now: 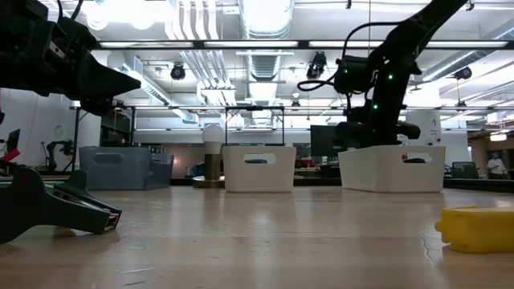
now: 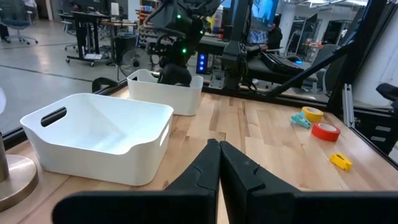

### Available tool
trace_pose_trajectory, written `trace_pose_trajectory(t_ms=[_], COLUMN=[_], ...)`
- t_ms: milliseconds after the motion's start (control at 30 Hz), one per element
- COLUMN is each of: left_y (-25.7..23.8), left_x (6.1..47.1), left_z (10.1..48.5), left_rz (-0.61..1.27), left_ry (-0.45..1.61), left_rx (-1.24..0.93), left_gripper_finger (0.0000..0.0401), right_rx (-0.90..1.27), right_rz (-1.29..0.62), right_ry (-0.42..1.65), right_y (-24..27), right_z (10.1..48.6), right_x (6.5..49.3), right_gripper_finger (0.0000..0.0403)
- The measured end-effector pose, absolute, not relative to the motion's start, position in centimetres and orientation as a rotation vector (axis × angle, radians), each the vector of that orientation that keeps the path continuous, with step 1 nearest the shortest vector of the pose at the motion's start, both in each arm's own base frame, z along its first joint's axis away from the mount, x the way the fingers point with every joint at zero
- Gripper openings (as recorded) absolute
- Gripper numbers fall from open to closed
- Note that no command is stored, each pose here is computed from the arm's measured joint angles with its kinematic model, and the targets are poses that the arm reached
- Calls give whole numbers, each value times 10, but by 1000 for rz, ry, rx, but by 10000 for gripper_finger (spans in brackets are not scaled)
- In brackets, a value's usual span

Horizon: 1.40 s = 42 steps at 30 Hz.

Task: Pick and place Stapler, Stapler remover, tape
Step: Put the green stapler into the right white bin, then put the yellow stapler into the right white bin

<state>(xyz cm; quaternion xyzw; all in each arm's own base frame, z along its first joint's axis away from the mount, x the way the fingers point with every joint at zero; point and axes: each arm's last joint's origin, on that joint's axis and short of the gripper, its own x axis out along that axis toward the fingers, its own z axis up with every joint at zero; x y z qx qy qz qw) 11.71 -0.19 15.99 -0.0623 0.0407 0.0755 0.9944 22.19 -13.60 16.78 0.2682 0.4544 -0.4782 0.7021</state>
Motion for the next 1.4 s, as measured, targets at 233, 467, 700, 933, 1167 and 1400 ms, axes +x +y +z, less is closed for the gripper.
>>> trace_pose_trajectory(t_ms=[233, 467, 700, 933, 1167, 1400], left_y=[-2, -2, -2, -2, -2, -2], left_x=[117, 117, 117, 117, 117, 117], left_z=[160, 160, 160, 160, 160, 159], left_rz=[151, 152, 152, 151, 152, 152], left_ry=[82, 83, 83, 83, 86, 86], left_rx=[-124, -125, -125, -124, -124, -124], left_gripper_finger=[12, 12, 12, 12, 12, 12], right_rx=[591, 590, 589, 588, 487, 354], right_rz=[-1065, -1065, -1063, -983, -835, -656], right_ry=[1033, 1039, 1041, 1021, 905, 843], right_y=[-138, -137, -137, -131, -104, -61], right_z=[164, 164, 164, 184, 224, 248], right_x=[222, 222, 221, 226, 235, 242], right_gripper_finger=[97, 126, 166, 187, 183, 173])
